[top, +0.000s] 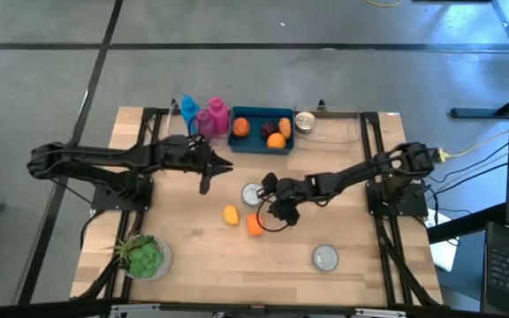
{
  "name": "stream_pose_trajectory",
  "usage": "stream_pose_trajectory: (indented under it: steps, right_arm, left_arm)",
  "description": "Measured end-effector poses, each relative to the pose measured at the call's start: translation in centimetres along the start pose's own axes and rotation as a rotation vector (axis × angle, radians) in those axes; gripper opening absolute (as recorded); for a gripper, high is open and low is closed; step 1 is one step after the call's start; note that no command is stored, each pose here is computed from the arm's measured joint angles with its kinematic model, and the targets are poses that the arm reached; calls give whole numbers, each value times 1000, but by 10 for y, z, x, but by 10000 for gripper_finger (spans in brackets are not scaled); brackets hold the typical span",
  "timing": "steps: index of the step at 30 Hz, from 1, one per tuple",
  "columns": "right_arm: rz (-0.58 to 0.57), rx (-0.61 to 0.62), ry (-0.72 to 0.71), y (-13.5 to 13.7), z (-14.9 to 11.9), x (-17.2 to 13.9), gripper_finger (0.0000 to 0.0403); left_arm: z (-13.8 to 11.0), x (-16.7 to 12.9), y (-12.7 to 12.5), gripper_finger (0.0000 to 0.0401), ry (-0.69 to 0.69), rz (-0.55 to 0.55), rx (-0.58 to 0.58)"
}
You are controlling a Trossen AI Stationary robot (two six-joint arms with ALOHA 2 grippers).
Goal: Pick & Place Food Item
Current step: Stack the yellow blue can on top of the blue pink can in the right transparent bin
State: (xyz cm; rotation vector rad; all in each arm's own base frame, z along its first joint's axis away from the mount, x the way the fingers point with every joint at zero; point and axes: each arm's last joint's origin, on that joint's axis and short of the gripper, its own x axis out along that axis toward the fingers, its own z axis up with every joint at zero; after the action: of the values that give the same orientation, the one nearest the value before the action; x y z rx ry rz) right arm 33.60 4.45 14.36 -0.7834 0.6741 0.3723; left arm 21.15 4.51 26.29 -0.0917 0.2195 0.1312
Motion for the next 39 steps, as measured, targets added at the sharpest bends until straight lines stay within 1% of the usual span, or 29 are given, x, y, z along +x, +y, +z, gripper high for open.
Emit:
stream_pose_trajectory:
  steps: [6, 8, 11, 15, 21, 29, 34, 39]
  right_arm:
    - [-20, -23, -19, -6, 6, 2, 302]
    - [-22, -38, -19, -7, 7, 1, 301]
    - [-29, -71, -2, -6, 5, 6, 292]
    - [-30, -102, 69, -1, -3, 14, 274]
    - [-25, -105, 96, 3, -7, 21, 257]
    - [-38, -104, 109, -2, -12, 22, 236]
    - [-28, -103, 118, -3, -17, 25, 211]
    - [-22, -149, 132, 1, -21, 33, 180]
  left_arm:
    - [0, 0, 0, 136, 0, -46, -15]
    - [0, 0, 0, 151, 0, -46, -25]
    - [0, 0, 0, 164, 0, -45, -41]
    - [0, 0, 0, 165, 1, -46, -47]
    - [0, 0, 0, 165, 1, -46, -47]
    - [0, 0, 0, 164, 2, -46, -46]
    - [0, 0, 0, 166, 6, -46, -47]
    - [0, 0, 0, 164, 8, -45, -47]
